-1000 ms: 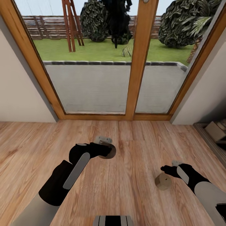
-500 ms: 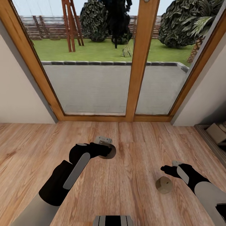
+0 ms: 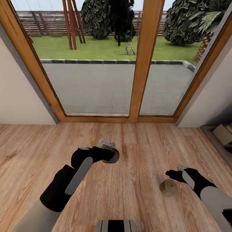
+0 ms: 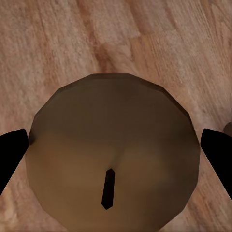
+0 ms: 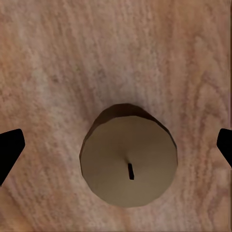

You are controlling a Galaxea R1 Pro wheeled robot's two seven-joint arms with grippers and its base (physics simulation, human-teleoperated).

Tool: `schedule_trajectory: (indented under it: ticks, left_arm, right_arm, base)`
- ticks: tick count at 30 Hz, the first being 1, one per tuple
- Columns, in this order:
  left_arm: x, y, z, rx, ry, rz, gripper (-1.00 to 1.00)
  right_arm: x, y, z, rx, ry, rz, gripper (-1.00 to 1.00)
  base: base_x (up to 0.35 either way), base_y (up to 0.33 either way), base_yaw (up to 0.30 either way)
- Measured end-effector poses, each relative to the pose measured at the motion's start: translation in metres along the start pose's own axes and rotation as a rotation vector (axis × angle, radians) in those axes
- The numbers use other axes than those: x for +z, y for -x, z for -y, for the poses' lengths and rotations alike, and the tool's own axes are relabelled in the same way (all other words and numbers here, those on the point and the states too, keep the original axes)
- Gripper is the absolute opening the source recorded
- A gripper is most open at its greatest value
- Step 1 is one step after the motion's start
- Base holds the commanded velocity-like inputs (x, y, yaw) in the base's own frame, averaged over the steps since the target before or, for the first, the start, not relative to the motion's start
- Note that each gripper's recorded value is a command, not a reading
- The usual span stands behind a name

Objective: Place each of the two pumpkins and all three candles from the living room inside a cabinet in the living room (use any cabinet), then make sure every cabinet is closed, and position the cauldron so it is next to a table in the living room.

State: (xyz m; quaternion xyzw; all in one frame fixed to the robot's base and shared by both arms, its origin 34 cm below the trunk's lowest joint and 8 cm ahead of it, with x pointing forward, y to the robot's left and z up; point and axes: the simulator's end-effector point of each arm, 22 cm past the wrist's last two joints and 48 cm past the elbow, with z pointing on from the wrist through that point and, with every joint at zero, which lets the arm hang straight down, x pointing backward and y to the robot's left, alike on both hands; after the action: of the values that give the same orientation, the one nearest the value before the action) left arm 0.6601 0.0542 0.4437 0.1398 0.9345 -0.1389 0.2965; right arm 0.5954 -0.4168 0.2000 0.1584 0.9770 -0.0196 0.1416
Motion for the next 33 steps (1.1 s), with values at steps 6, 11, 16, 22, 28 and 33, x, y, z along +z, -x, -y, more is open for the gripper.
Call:
schedule_trajectory:
  ticks: [6,11,16,22,28,33]
  left_arm:
    - [-0.007,0.007,0.004,0.0,-0.011,0.024,-1.0]
    - [-0.009,0.008,0.007,0.0,-0.021,0.03,-1.0]
    - [-0.009,0.008,0.011,-0.002,-0.041,0.03,-1.0]
    - [-0.008,-0.006,0.037,-0.082,-0.204,-0.02,-1.0]
    - [-0.008,-0.026,0.003,-0.087,-0.183,-0.063,-1.0]
    - [-0.009,-0.029,-0.001,-0.088,-0.183,-0.069,-1.0]
  right_arm:
    - [0.0,0.001,0.003,0.001,-0.004,0.001,1.0]
    - [0.0,-0.003,0.006,0.005,-0.008,-0.007,1.0]
    - [0.001,-0.004,0.005,0.005,-0.008,-0.009,1.0]
    - [0.006,-0.01,0.005,0.003,-0.01,-0.022,1.0]
    - [0.008,-0.013,0.002,0.001,-0.007,-0.027,1.0]
    - [0.009,-0.013,0.001,-0.001,-0.006,-0.028,1.0]
  base:
    - [0.0,0.0,0.0]
    - [0.0,0.0,0.0]
    - [0.0,0.0,0.0]
    - [0.0,0.0,0.0]
    - [0.0,0.0,0.0]
    - [0.0,0.0,0.0]
